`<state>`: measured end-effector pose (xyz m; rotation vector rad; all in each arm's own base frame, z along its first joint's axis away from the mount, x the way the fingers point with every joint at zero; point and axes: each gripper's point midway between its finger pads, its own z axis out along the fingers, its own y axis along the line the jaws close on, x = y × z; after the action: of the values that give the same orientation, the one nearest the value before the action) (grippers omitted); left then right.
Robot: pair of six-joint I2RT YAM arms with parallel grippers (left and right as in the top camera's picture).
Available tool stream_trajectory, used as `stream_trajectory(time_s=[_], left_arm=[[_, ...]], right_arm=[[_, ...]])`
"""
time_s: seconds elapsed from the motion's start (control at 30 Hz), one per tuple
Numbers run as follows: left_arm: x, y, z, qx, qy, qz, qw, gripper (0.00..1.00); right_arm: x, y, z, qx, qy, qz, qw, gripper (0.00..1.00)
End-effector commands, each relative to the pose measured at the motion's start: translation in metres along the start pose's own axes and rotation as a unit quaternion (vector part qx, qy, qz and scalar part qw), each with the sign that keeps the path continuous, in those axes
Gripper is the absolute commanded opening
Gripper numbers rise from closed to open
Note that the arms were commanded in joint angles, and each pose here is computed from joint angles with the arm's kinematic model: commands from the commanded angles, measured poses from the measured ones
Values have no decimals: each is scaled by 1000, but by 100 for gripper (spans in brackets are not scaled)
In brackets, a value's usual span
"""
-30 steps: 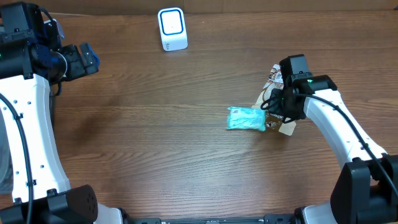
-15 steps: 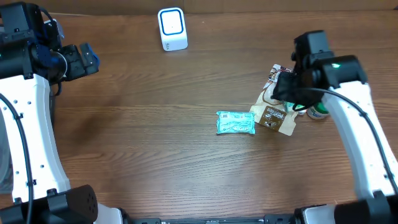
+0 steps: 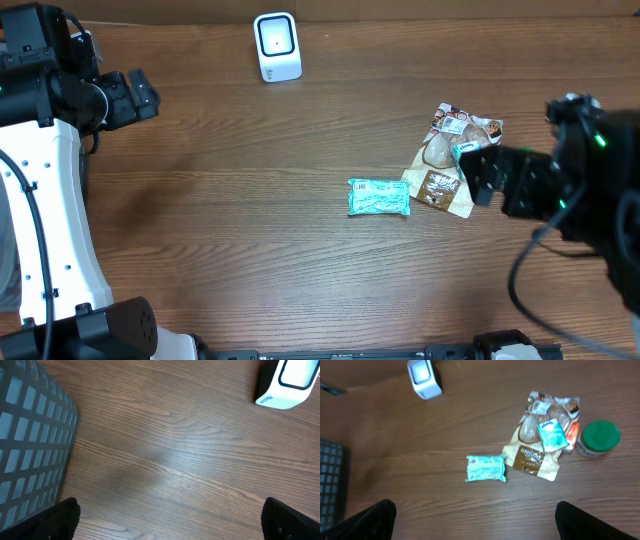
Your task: Scan the item barcode
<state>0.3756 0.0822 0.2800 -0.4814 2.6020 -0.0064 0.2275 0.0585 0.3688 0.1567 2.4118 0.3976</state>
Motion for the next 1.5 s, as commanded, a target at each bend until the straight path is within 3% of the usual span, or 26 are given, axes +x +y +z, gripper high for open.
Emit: stream_trajectory(time_s=[0.0, 0.5, 0.83, 1.03, 1.17, 1.47], left_arm=[[-4, -3, -7, 3, -13, 14, 1000, 100], [-4, -3, -7, 3, -13, 14, 1000, 99], [-4, -3, -7, 3, -13, 14, 1000, 99], [-4, -3, -7, 3, -13, 14, 1000, 100], [-4, -3, -7, 3, -12, 14, 1000, 100], [-4, -3, -7, 3, -12, 14, 1000, 100]], right_arm=[[0, 3, -16, -9, -22, -5, 1000, 100], [-10, -13, -27, 36, -70, -15, 997, 100], [-51, 0, -28, 5, -220, -110, 969, 100], [-65, -1, -10, -23, -350, -118, 929, 100], [-47, -8, 11, -44, -405, -124, 905, 100], [29, -41, 73, -66, -451, -127, 881, 100]])
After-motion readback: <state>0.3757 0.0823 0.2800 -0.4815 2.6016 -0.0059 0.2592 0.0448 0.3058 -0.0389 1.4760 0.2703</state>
